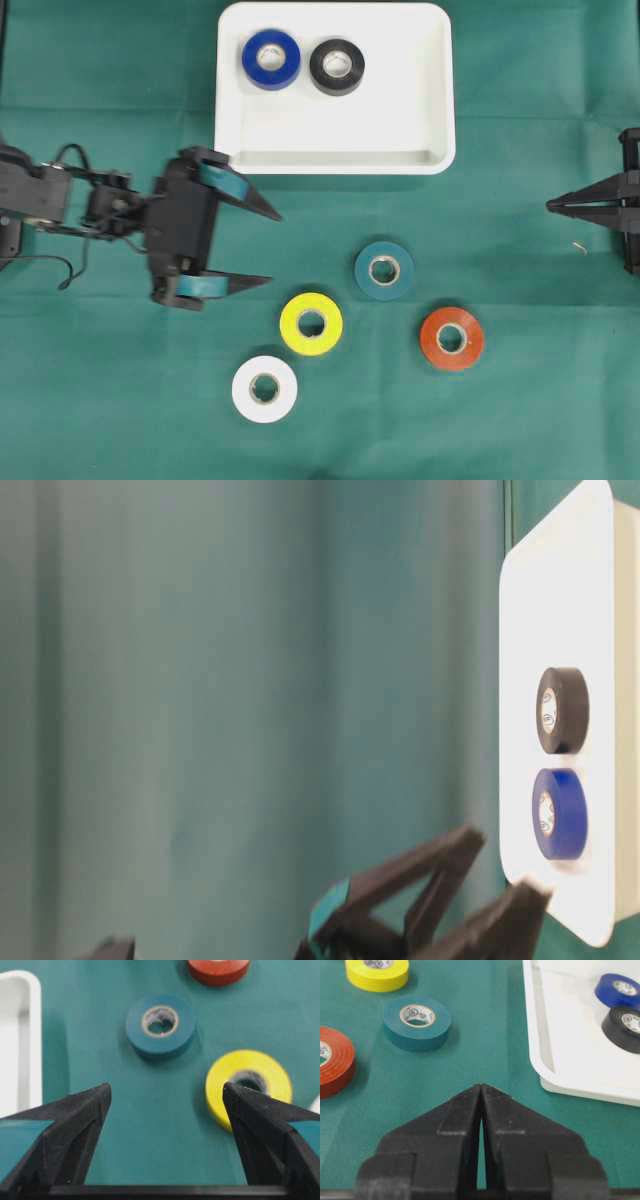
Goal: Put the tape into the white case with the left arm.
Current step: 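Reach the left gripper over to the red-orange tape roll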
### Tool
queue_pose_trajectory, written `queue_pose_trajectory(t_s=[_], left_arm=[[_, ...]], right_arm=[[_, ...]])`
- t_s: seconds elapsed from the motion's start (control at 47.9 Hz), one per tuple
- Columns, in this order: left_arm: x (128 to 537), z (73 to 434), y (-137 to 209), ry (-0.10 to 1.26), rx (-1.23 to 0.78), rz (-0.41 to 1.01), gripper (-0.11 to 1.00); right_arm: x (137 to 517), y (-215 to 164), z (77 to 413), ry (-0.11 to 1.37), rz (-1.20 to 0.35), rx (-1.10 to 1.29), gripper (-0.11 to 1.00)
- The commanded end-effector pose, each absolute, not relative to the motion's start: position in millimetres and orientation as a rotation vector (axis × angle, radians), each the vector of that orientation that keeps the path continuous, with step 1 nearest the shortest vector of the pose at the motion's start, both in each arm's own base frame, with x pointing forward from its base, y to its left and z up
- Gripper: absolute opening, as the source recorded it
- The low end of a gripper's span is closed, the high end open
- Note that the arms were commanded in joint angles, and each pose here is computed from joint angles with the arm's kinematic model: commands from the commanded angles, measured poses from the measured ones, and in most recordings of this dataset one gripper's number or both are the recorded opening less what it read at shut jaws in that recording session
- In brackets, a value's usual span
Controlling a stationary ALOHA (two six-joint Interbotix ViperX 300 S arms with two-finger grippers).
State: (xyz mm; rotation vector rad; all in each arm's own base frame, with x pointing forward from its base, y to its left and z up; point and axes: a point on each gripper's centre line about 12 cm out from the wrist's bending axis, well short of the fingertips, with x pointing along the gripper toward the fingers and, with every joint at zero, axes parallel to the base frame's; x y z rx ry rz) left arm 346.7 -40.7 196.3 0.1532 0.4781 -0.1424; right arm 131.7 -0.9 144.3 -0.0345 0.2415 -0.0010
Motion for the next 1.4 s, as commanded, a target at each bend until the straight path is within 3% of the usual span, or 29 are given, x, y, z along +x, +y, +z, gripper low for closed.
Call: queue_pose_trajectory(t_s=[0.0, 0.543, 1.378], left_arm=[[366, 207, -44, 0.441, 0.154, -0.143, 0.92], [430, 177, -62, 0.566, 0.173, -0.178, 0.92], [506, 160, -106, 0.562, 0.284, -0.268, 0.92]], right_arm=[[133, -1, 148, 0.231, -0.002, -0.034, -0.09], [133, -1, 148, 0.232, -0.002, -0.034, -0.09], [133, -1, 148, 0.234, -0.002, -0.034, -0.09]])
